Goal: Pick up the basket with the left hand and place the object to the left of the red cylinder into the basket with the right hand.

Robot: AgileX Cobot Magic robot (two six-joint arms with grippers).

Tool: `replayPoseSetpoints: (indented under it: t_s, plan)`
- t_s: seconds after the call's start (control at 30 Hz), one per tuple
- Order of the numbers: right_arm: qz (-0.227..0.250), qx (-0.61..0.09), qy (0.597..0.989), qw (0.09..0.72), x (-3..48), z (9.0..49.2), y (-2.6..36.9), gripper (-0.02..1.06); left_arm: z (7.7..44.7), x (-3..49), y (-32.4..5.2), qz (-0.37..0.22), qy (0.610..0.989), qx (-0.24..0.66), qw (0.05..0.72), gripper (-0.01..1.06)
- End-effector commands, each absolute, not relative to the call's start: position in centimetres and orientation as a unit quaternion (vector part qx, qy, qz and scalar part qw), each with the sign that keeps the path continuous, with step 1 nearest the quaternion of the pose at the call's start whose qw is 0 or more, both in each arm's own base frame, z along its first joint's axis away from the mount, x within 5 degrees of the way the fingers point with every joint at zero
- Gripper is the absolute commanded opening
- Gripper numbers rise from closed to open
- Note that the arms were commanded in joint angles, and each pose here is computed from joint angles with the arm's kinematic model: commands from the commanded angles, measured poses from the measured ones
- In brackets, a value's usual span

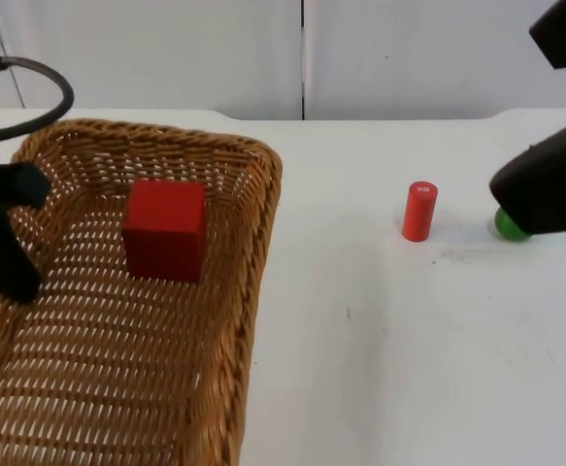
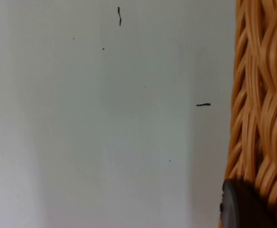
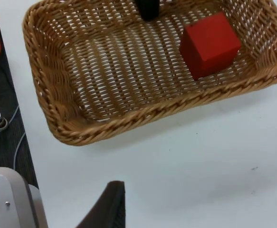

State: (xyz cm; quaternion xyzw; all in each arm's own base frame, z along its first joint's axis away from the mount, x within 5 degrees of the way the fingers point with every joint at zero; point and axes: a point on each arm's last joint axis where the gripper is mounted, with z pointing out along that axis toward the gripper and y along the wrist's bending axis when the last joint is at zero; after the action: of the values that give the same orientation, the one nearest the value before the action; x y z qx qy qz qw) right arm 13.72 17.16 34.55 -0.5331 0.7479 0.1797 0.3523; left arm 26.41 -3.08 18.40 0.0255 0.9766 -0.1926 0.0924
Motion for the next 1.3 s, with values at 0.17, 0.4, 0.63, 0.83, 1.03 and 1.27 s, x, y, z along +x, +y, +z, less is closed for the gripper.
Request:
replayPoseSetpoints:
  t_s: [0.17, 0.4, 0.63, 0.83, 1.03, 1.27]
  plan:
    - [0.181, -0.534, 0.747, 0.352, 13.6, 34.6, 17.0, 1.05, 17.9, 28.9, -3.3, -0.202, 0.974, 0.031, 0.092, 0.00]
    - [0.180, -0.535, 0.746, 0.354, 13.6, 34.6, 17.0, 1.05, 16.3, 31.5, -3.2, -0.202, 0.975, 0.036, 0.081, 0.00]
    - [0.180, -0.536, 0.745, 0.354, 13.6, 34.6, 17.0, 1.05, 15.0, 33.6, -3.3, -0.207, 0.975, 0.032, 0.072, 0.00]
    - [0.180, -0.536, 0.745, 0.353, 13.6, 34.6, 17.0, 1.05, 13.7, 35.3, -3.2, -0.206, 0.975, 0.018, 0.082, 0.00]
    - [0.180, -0.536, 0.745, 0.353, 13.6, 34.6, 17.0, 1.05, 12.2, 36.2, -3.3, -0.209, 0.975, 0.006, 0.075, 0.00]
    - [0.180, -0.536, 0.745, 0.353, 13.6, 34.6, 17.0, 1.05, 10.8, 36.5, -3.1, -0.203, 0.977, -0.002, 0.070, 0.00]
